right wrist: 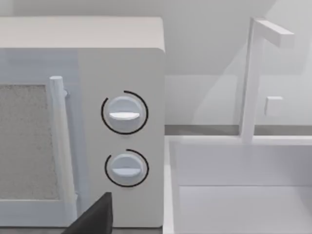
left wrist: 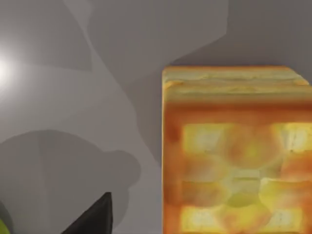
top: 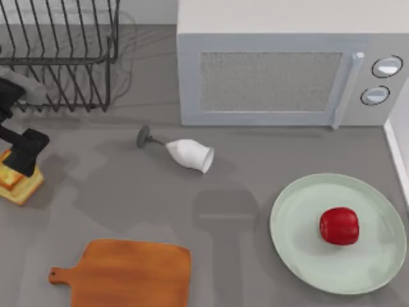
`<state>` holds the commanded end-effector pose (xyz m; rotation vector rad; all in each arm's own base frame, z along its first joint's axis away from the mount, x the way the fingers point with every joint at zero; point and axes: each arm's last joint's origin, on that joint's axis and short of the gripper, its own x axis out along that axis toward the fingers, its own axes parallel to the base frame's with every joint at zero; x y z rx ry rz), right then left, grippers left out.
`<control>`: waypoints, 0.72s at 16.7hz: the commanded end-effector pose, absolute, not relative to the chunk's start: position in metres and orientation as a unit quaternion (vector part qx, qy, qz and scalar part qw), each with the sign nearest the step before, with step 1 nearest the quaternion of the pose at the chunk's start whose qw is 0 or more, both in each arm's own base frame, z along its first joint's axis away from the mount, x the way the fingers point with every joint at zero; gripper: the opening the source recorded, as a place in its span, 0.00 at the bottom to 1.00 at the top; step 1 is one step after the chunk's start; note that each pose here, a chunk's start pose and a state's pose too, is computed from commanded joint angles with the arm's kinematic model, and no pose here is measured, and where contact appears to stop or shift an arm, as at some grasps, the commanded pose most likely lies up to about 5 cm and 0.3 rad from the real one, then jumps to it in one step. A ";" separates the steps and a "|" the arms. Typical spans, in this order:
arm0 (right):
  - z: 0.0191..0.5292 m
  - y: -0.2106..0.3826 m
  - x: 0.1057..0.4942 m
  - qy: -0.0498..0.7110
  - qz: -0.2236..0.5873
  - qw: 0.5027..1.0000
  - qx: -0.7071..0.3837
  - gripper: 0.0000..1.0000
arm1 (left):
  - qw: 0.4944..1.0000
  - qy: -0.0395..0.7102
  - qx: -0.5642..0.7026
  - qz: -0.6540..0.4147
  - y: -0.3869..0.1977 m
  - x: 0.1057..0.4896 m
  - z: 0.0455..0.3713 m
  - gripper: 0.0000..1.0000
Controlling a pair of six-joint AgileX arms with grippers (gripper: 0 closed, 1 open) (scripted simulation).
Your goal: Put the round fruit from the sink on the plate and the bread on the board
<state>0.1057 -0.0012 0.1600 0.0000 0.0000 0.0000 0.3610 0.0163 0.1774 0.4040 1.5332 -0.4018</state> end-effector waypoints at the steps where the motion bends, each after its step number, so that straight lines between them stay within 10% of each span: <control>1: 0.160 -0.001 0.106 0.000 0.000 1.000 0.000 1.00 | 0.683 0.686 0.179 -0.179 0.017 0.361 0.172 1.00; 12: 0.160 -0.001 0.106 0.000 0.000 1.000 0.000 1.00 | 0.684 0.684 0.179 -0.178 0.018 0.361 0.109 1.00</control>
